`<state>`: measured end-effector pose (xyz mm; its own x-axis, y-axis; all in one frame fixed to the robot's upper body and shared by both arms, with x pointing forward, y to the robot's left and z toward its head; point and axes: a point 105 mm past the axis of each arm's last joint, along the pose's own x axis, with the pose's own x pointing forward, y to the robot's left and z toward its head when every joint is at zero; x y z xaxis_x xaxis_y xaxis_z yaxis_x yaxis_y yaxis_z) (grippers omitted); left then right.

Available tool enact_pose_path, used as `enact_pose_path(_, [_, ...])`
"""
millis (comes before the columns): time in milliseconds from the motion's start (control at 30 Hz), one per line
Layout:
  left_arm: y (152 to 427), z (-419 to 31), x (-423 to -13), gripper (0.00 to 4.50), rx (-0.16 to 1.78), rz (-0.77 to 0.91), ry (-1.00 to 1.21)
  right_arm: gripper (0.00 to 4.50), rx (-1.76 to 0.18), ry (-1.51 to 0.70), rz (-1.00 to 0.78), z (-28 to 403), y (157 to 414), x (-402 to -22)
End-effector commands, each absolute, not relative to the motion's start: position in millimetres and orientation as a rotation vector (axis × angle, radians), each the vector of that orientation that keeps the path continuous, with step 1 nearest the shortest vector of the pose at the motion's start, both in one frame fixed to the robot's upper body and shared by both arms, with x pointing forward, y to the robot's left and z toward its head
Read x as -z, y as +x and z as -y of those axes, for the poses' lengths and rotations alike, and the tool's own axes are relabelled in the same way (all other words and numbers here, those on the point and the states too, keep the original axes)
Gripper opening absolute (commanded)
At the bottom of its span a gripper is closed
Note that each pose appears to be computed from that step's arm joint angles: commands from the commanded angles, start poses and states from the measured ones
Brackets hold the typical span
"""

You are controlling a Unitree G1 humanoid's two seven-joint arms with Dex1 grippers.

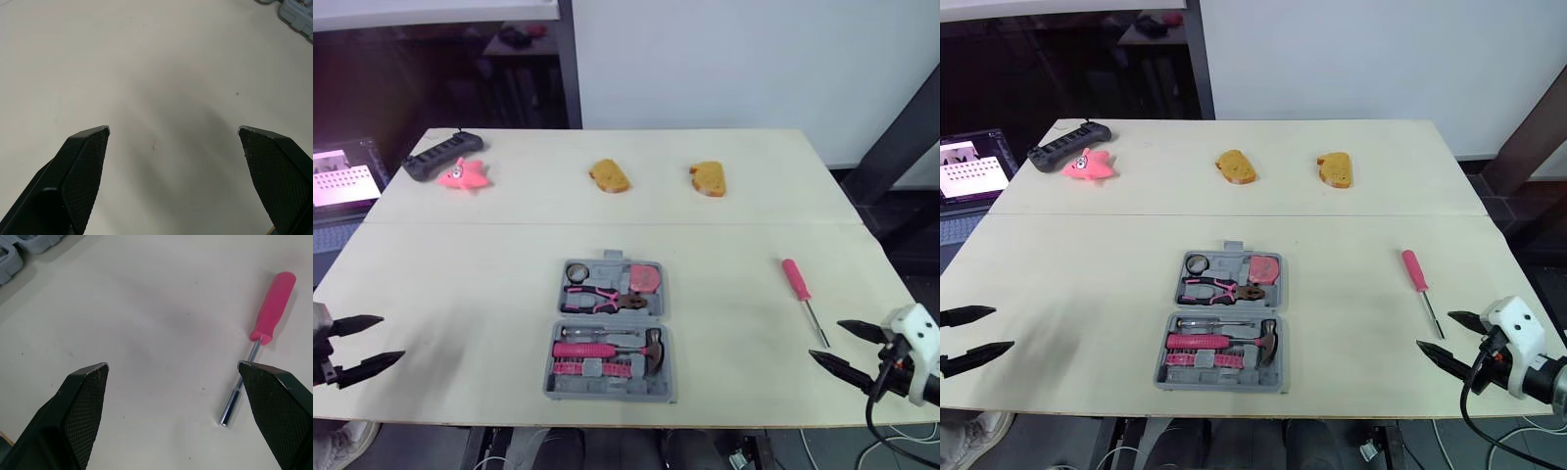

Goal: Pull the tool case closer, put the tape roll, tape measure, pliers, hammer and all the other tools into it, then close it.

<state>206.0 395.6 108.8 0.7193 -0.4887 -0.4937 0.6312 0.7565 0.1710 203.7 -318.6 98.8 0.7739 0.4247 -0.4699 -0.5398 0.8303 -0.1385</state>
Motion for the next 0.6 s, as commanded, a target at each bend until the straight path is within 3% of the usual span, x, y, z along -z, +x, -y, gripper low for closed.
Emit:
enact_pose_path(33, [208.0, -397.1, -118.1, 4.43, 0.618, -0.41, 0.361, 4.5, -0.536, -0.3, -0.417, 316.5, 204.4, -105.3])
enact_pose_path(300, [219.6, -360.5, -111.0, 4.43, 0.735, -0.391, 0.312, 4.5, -0.414, -0.196, -0.462, 305.4, 209.9, -89.7])
enact_pose_path(467, [230.2, -292.8, -114.1, 4.43, 0.911, -0.318, 0.269, 4.5, -0.192, -0.158, -0.47, 298.6, 232.3, -85.0])
enact_pose_path(600, [222.1, -241.0, -118.6, 4.43, 1.037, -0.266, 0.244, 4.5, -0.026, -0.145, -0.429, 307.5, 257.5, -97.2])
